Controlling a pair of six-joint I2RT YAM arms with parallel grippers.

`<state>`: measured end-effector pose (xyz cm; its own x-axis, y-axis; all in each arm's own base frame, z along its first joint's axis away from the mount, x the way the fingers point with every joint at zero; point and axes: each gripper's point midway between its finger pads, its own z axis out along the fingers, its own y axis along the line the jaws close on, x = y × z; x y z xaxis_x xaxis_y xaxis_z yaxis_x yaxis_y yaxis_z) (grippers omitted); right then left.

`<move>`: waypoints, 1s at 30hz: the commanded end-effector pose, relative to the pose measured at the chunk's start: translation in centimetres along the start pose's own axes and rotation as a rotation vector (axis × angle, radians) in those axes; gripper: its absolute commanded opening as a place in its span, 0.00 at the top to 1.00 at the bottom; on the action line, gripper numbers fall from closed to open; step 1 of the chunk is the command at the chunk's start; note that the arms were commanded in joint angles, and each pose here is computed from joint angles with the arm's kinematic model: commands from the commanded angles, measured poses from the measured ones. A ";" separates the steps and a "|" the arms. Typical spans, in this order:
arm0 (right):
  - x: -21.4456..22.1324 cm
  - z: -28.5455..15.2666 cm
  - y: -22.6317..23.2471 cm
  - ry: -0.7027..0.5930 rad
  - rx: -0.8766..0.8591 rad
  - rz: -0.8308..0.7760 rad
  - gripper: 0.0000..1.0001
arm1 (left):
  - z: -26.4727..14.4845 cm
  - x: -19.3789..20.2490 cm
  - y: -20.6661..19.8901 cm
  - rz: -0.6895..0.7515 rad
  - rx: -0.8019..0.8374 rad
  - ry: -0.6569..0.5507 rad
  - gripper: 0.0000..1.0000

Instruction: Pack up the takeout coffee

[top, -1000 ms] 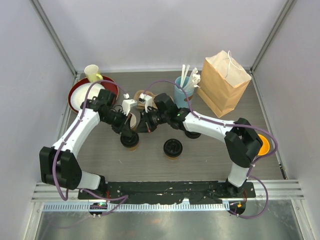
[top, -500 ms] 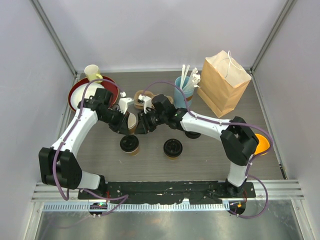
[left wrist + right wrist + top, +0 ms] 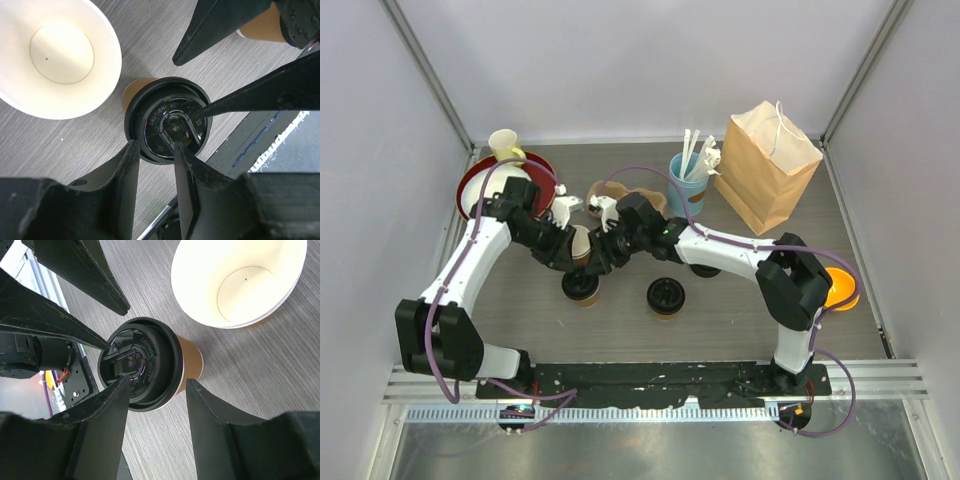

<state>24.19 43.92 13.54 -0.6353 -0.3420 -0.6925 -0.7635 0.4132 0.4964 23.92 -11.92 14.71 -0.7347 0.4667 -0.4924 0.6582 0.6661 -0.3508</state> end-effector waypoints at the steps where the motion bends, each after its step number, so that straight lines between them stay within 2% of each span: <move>1: -2.9 -0.6 1.6 -0.069 -0.012 -0.065 0.46 | -1.8 -0.7 0.2 0.046 -0.038 -0.036 0.61; 10: -2.1 0.5 1.6 -0.039 0.065 -0.116 0.47 | -0.7 1.1 0.5 0.006 -0.035 0.009 0.60; 17: 0.1 1.0 0.2 -0.002 0.099 -0.083 0.56 | 0.1 1.6 1.8 0.002 -0.081 0.012 0.59; 30: 3.1 2.0 -1.4 0.054 0.133 -0.054 0.73 | 2.3 3.4 2.0 -0.025 -0.046 0.057 0.60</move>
<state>24.22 44.74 12.26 -0.5847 -0.3686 -0.7226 -0.7879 0.4702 0.3977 22.77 -10.20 11.33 -0.7692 0.4726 -0.4301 0.6213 0.7103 -0.3308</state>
